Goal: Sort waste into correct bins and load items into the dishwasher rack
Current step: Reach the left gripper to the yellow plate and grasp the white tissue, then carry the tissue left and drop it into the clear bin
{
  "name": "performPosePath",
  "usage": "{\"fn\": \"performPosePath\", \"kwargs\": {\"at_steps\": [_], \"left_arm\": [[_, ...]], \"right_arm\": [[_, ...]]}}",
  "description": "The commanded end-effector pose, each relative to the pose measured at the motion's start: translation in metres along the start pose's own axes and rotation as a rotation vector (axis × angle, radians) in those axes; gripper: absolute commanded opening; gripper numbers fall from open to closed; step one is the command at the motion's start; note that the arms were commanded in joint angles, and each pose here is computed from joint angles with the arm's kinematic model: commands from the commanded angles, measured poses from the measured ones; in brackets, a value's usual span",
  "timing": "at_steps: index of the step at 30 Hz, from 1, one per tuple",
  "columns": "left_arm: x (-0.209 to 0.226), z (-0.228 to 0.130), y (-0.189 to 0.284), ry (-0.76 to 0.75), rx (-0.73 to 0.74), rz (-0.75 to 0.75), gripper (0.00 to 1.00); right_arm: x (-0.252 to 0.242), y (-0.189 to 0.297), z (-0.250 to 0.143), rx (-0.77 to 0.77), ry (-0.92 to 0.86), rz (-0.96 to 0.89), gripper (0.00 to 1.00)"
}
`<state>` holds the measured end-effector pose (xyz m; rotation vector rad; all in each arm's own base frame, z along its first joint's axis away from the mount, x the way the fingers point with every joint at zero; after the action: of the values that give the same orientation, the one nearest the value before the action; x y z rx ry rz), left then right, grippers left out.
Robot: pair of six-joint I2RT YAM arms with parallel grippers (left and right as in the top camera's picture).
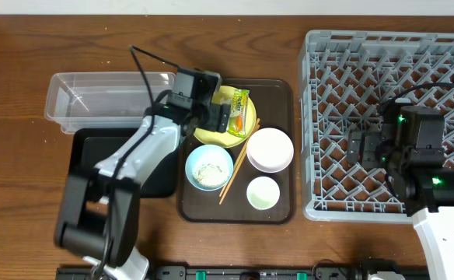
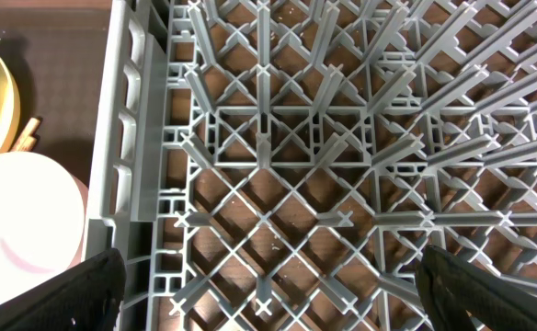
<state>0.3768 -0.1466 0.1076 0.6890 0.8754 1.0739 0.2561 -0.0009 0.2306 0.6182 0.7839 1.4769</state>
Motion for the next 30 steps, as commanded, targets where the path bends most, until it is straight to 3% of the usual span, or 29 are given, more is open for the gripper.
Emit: {"fn": "performPosePath", "kwargs": {"at_steps": [1, 4, 11, 13, 22, 30], "left_arm": [[0.005, -0.007, -0.018, -0.012, 0.044, 0.018, 0.82], [0.008, -0.013, -0.027, -0.007, 0.073, 0.024, 0.70], [0.008, -0.012, -0.027, -0.007, 0.069, 0.023, 0.20], [0.008, -0.012, -0.026, -0.007, 0.069, 0.023, 0.13], [-0.007, 0.024, 0.039, -0.021, -0.116, 0.020, 0.08], [0.037, 0.046, 0.116, 0.103, -0.320, 0.319, 0.07]], "right_arm": [[-0.002, 0.006, 0.007, -0.026, -0.016, -0.002, 0.99], [-0.002, 0.006, 0.007, -0.026, -0.016, -0.002, 0.99], [-0.002, 0.006, 0.007, -0.027, -0.016, -0.002, 0.99], [-0.002, 0.006, 0.007, -0.026, -0.016, -0.002, 0.99], [-0.002, 0.006, 0.007, -0.027, -0.016, -0.002, 0.99], [-0.002, 0.006, 0.007, -0.028, -0.016, -0.003, 0.99]]}}
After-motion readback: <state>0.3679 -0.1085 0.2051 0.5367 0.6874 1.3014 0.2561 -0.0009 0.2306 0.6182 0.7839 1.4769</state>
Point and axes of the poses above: each gripper's point midway between its finger pads, its own y axis back along the fingers, its own x axis along the line the jaws close on, z = x × y, the point moved 6 cm from there along y, back along the fingers, and after that the axes turned 8 degrees about y, right-handed, at the moved point
